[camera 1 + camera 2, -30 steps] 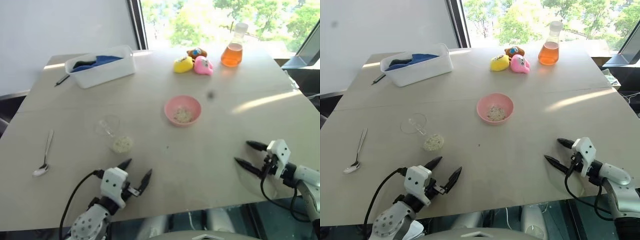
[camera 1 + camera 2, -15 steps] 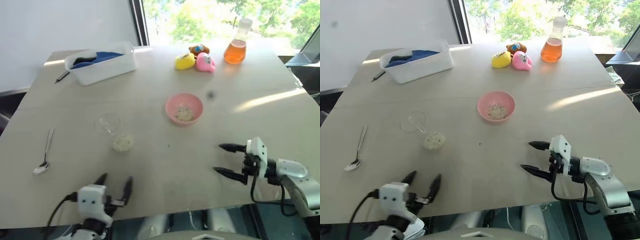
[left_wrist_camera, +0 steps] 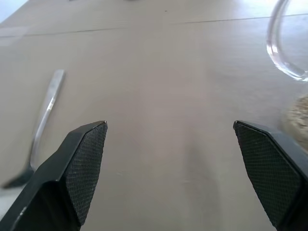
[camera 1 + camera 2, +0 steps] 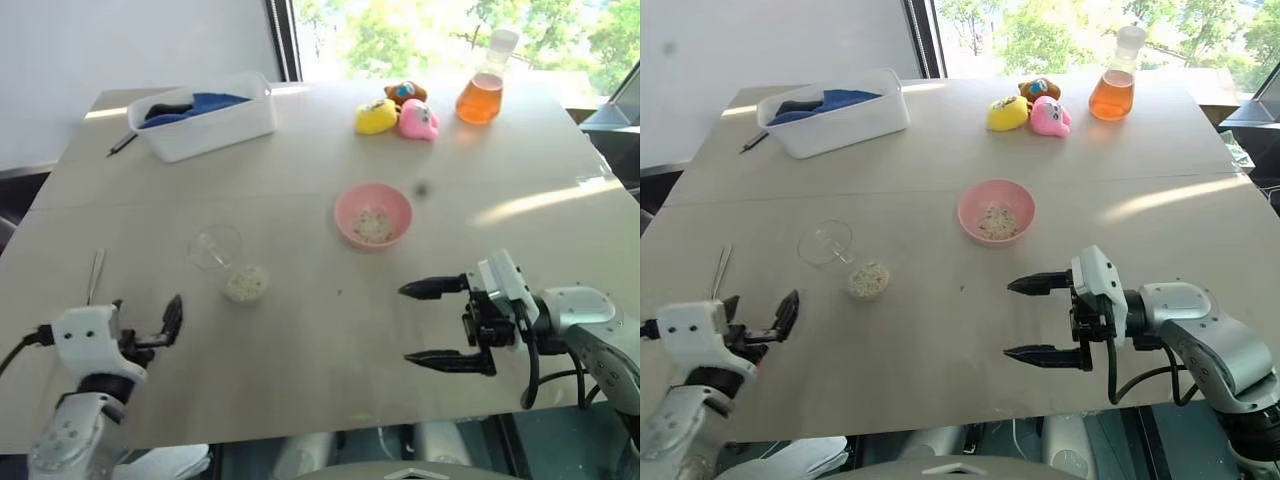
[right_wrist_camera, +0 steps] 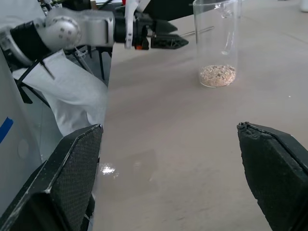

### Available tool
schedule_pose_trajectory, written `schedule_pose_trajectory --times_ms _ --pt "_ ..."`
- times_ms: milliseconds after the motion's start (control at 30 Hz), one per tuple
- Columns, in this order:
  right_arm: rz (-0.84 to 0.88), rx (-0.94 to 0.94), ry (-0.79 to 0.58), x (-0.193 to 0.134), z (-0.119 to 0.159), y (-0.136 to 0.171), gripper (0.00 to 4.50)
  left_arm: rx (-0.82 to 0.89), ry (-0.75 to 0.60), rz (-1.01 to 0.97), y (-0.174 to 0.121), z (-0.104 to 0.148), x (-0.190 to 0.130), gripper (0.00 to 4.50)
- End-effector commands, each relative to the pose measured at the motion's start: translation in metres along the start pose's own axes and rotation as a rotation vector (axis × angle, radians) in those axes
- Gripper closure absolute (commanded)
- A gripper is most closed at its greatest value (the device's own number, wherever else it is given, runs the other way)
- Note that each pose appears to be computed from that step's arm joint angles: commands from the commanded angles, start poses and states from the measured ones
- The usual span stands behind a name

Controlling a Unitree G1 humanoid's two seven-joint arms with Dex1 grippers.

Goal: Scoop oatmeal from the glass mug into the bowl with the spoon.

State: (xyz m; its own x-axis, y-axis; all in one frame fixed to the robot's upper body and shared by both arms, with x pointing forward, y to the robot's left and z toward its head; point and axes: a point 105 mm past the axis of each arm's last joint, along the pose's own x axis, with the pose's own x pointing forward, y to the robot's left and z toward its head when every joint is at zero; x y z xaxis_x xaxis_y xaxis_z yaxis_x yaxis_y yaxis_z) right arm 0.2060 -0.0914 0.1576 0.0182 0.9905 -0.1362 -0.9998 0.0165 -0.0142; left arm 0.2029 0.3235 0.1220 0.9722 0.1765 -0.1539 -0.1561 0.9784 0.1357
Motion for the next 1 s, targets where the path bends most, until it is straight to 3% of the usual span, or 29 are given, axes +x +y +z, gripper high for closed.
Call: schedule_pose_trajectory --times_ms 33,167,367,700,1000 --pt "0.0 -0.04 0.012 -0.003 0.0 0.001 0.0 -0.044 0.029 0.002 0.029 0.012 -0.003 0.07" --pt "-0.013 -0.04 0.007 -0.004 -0.001 0.0 0.0 -0.096 0.153 -0.06 0.04 0.0 -0.001 0.07" --pt "-0.024 -0.045 0.003 -0.003 0.002 -0.001 0.0 -0.172 0.22 -0.028 0.062 -0.016 0.01 0.07" --pt "-0.057 -0.045 0.01 -0.005 0.001 -0.002 0.0 -0.102 0.177 0.033 0.092 -0.004 0.024 0.07" --pt "-0.006 -0.056 -0.052 0.003 0.014 0.001 0.0 -0.129 0.369 0.006 0.099 -0.058 0.028 0.07"
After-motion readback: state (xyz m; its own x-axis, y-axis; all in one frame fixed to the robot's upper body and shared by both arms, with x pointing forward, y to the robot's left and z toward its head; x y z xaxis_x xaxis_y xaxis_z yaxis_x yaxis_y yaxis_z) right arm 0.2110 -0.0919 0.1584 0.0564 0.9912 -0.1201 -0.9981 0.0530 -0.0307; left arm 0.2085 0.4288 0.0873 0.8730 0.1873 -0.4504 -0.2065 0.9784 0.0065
